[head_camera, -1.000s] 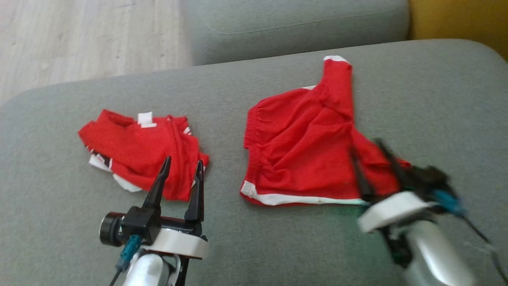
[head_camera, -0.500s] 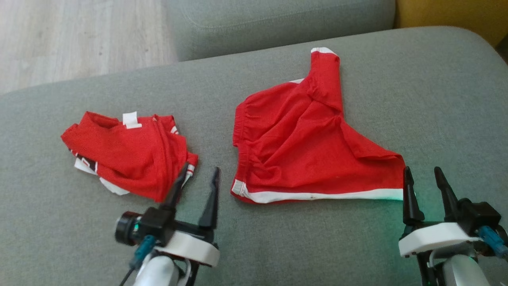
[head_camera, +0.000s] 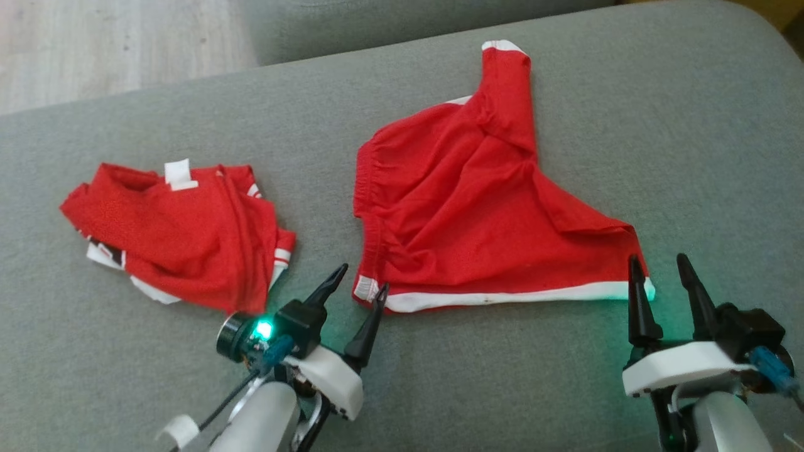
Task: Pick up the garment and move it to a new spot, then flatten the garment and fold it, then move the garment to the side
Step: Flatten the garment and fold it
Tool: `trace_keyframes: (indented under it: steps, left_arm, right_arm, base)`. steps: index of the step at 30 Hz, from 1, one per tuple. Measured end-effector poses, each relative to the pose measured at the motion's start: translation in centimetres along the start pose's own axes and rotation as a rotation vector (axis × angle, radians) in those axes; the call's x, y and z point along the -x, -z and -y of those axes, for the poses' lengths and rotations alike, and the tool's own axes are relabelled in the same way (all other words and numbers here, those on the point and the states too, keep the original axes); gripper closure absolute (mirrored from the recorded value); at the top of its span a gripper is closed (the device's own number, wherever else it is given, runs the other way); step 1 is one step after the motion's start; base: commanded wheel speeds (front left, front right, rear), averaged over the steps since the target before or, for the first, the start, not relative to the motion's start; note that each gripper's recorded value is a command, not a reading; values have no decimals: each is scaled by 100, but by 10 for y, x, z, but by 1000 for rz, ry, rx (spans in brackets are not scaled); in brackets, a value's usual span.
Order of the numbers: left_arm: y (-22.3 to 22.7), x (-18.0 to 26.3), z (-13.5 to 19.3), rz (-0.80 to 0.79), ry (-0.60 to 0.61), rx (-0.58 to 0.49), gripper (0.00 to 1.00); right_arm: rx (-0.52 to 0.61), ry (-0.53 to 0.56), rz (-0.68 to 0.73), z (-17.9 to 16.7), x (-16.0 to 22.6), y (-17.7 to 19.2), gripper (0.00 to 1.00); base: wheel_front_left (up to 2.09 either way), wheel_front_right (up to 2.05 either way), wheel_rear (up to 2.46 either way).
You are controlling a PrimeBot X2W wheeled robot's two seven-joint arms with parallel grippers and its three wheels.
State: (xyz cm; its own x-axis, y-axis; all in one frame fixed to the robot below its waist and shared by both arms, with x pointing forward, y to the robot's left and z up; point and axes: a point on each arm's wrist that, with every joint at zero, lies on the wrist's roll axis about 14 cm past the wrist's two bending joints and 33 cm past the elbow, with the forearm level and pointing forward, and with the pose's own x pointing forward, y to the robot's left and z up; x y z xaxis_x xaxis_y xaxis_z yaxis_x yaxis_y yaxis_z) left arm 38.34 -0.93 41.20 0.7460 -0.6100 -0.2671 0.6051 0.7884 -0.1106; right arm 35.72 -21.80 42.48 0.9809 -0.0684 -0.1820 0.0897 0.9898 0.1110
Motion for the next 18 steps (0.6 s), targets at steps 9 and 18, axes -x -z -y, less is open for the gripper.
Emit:
trace_keyframes:
  steps: [9,18]
  left_arm:
    - [15,-6,7,-64,49,-5,32]
    - [3,-2,11,-18,58,-11,100]
  right_arm:
    - [-2,29,-15,9,1,4,0]
    - [0,28,-47,9,6,14,0]
  base:
    - [0,0,0]
    - [0,0,0]
